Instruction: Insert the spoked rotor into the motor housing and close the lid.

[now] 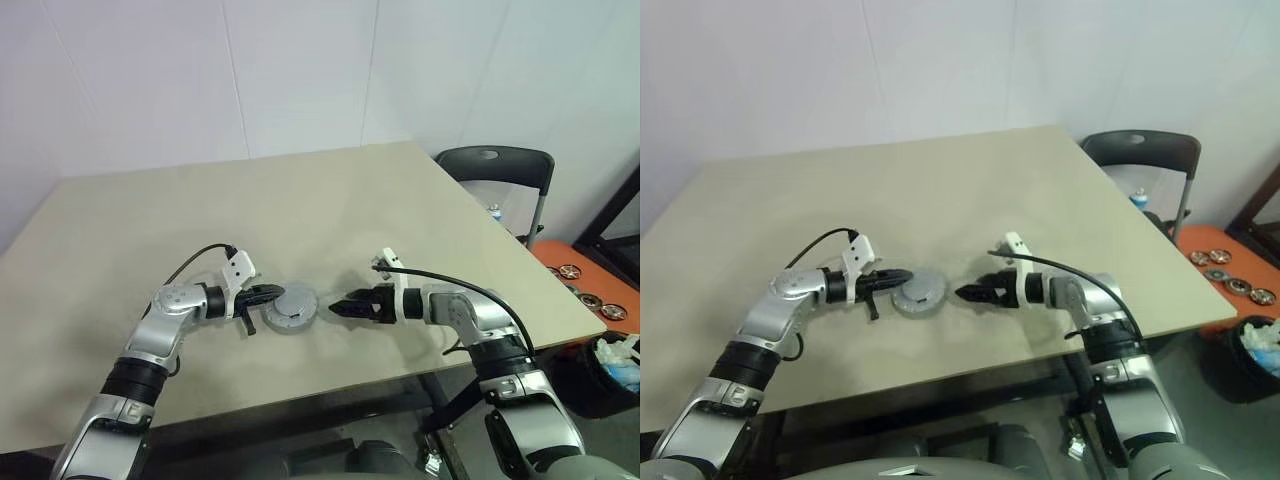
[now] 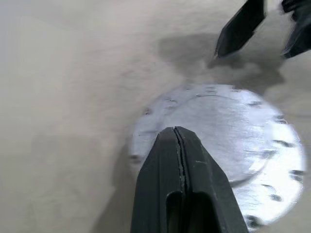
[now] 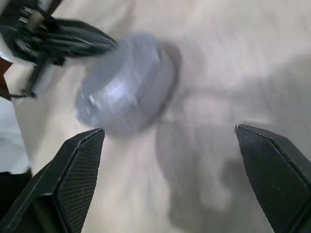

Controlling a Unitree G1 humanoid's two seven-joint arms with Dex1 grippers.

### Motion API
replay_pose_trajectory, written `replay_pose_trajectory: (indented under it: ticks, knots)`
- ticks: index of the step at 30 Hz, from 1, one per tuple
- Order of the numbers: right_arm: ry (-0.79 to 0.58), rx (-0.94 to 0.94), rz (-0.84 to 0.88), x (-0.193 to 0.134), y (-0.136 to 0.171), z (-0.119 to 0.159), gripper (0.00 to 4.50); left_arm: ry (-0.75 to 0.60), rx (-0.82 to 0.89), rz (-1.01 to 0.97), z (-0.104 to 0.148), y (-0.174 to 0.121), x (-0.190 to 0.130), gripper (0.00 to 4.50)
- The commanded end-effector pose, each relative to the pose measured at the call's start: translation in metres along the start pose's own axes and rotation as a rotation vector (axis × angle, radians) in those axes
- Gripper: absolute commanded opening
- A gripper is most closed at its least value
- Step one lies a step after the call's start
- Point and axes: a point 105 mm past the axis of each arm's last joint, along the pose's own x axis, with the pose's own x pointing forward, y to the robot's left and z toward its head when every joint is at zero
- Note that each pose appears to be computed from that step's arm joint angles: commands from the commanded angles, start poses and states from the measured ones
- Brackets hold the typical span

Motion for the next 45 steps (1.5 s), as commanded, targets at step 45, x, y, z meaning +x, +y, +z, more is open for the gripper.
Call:
replay_pose_trajectory:
  ticks: [45]
  knots:
    - [-0.044, 0.05, 0.033, 0.06, 0.032, 0.036, 3.25, -0.231, 0.021, 0.082, 0.055, 0.031, -0.018, 0.0]
